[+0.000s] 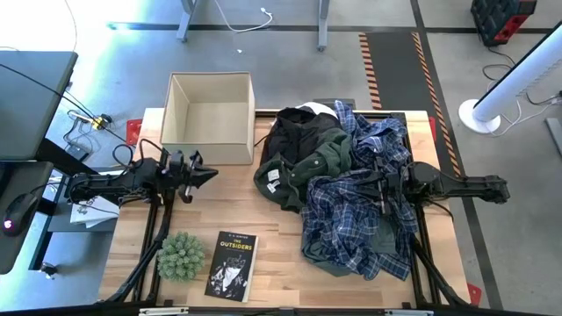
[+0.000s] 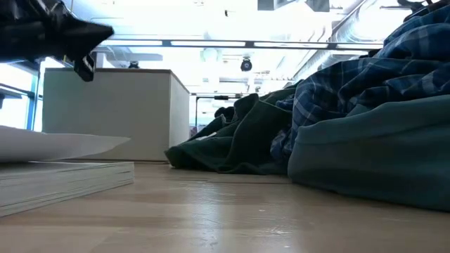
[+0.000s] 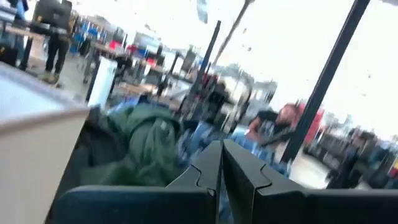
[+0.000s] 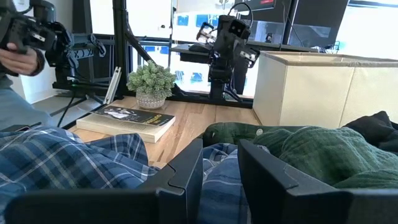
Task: Sort clothes
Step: Put the green shirt into the laundry organizer
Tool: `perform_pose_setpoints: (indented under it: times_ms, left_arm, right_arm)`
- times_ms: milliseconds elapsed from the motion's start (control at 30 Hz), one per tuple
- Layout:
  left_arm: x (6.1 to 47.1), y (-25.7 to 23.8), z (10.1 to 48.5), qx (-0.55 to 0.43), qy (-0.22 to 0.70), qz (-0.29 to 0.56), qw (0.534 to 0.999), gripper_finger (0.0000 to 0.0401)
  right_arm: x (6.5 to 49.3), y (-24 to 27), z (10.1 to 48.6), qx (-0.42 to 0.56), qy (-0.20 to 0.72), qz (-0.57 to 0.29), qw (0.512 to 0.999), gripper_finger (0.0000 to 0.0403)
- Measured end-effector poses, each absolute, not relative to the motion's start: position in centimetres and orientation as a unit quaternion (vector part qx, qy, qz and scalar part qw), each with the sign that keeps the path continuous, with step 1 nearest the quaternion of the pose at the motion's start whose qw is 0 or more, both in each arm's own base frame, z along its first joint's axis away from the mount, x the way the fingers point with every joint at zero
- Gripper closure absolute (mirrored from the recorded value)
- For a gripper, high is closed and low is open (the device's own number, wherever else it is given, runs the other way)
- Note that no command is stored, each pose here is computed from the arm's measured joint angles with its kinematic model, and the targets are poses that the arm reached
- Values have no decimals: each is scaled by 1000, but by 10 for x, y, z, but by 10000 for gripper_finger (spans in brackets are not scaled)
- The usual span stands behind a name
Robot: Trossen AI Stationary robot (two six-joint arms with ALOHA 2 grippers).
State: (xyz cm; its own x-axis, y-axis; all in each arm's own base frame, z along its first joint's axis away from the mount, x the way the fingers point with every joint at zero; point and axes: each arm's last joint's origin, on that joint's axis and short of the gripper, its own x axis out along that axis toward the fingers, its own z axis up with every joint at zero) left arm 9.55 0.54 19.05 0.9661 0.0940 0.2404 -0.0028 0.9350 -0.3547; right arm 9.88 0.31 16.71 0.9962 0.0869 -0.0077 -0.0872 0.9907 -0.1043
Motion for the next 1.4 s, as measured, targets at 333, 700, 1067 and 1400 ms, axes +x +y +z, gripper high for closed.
perform_pose_setpoints:
  times_ms: [333, 700, 1067, 1400]
  left_arm:
    - [91, 9, 208, -156, -228, 86, 957, 388]
    - [129, 12, 229, -123, -107, 118, 980, 388]
    - [208, 15, 273, 8, 103, 135, 985, 388]
    - [265, 4, 282, 33, 32, 58, 997, 388]
  right_arm:
    - [99, 3, 167, -52, 2, 43, 998, 304]
    - [99, 3, 167, -52, 2, 44, 998, 304]
    - [99, 3, 167, -52, 2, 44, 998, 304]
    - [99, 3, 167, -52, 2, 44, 998, 304]
